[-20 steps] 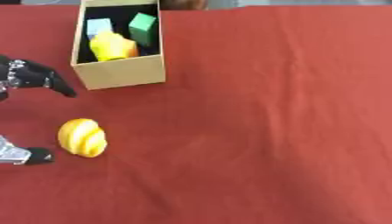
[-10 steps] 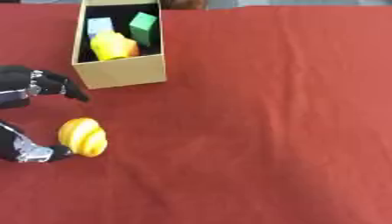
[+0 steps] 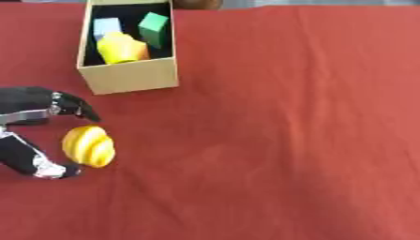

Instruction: Pick up objects on the table and place them in the box.

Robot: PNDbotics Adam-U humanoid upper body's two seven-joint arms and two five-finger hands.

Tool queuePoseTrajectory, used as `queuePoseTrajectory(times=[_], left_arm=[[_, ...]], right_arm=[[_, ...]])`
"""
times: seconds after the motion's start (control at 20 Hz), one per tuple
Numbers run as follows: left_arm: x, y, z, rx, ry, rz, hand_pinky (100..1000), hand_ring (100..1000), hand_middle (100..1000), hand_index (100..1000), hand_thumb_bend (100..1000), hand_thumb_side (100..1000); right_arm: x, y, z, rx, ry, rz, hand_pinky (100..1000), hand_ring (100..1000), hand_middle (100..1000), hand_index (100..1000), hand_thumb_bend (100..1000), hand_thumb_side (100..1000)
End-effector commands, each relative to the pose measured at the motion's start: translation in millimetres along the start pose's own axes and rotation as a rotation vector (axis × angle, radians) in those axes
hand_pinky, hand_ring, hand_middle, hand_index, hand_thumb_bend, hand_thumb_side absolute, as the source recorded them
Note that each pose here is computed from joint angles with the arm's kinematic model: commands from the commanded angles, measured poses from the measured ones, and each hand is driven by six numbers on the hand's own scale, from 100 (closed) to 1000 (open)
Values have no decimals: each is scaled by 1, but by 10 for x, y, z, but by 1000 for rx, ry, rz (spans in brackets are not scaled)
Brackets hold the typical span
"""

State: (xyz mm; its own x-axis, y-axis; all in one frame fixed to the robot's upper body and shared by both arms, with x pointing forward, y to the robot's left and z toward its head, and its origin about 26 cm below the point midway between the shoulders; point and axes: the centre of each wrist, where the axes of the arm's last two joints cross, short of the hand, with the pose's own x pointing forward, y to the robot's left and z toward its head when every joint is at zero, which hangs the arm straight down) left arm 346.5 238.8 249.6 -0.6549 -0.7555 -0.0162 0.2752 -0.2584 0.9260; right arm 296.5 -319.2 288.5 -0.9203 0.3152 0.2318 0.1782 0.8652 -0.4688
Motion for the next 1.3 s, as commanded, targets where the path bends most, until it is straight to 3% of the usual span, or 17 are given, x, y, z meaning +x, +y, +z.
queuePoseTrajectory(times=[0.05,0.55,0.85,0.95,1.3], left_arm=[[-55,56,3,3,19,-22,841,842,826,897,479,473],[-156,-44,-128,-28,42,-10,827,831,812,884,382,393],[-167,-90,-199,-33,60,-43,818,823,802,873,372,339],[-167,-103,-218,-36,60,-52,812,818,796,868,341,306],[-98,-21,-168,24,51,-78,743,743,717,802,100,186]], right_arm=[[54,-44,-50,10,-24,12,929,968,669,819,100,814],[46,-33,-29,11,-15,6,931,971,667,819,100,816],[43,-26,-20,11,-11,3,932,972,665,819,100,816],[41,-26,-15,10,-9,2,932,972,665,820,100,816],[38,-28,-2,8,-3,3,933,973,665,820,100,815]])
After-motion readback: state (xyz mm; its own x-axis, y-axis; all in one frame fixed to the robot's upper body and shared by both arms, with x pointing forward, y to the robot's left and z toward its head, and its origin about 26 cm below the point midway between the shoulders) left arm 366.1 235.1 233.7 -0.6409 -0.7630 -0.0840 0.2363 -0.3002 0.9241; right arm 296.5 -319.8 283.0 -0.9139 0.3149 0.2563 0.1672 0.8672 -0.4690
